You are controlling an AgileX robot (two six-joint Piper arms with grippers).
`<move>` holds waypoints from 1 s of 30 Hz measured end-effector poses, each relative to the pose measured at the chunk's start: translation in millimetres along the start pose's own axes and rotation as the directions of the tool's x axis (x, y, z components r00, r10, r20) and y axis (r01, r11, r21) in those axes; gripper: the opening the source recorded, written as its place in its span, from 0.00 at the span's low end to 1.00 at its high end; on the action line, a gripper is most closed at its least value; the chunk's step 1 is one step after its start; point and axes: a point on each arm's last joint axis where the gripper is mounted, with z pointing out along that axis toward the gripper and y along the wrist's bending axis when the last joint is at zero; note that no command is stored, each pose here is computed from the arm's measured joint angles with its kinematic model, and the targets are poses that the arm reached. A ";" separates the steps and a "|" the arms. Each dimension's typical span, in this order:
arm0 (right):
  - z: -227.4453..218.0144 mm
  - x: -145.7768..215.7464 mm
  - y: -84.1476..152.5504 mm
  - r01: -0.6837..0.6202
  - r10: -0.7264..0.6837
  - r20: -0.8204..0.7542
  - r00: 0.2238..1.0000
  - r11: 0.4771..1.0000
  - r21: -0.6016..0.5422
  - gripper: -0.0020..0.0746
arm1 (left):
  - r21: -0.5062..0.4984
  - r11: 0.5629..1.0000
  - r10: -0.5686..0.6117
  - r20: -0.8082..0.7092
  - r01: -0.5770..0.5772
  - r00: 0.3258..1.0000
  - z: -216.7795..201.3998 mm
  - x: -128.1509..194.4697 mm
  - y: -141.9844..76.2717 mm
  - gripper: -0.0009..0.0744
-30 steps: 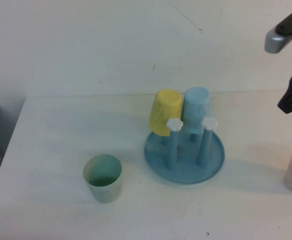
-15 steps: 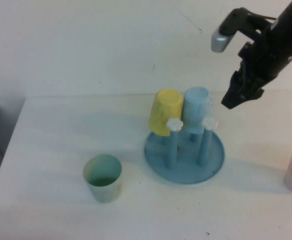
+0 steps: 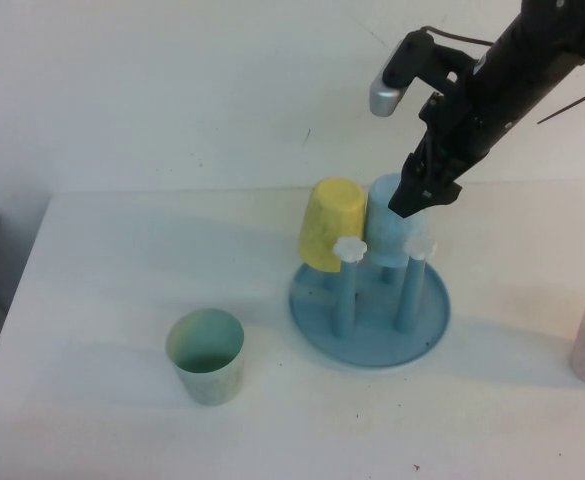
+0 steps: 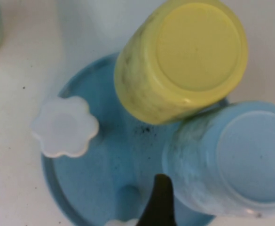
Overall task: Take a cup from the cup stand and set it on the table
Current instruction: Pick up the cup from the rack
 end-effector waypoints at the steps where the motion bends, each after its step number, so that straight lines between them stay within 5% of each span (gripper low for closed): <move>1: 3.1 -0.1 -1.5 -0.001 0.001 -0.001 1.000 1.000 0.000 0.82 | 0.000 1.000 0.000 0.000 0.000 1.000 0.0 0.0 0.0 0.01; 30: 47.2 6.9 -15.5 -0.025 0.025 -0.020 0.999 1.000 -0.012 0.77 | 0.000 1.000 -0.005 0.000 0.005 1.000 0.0 0.0 0.0 0.01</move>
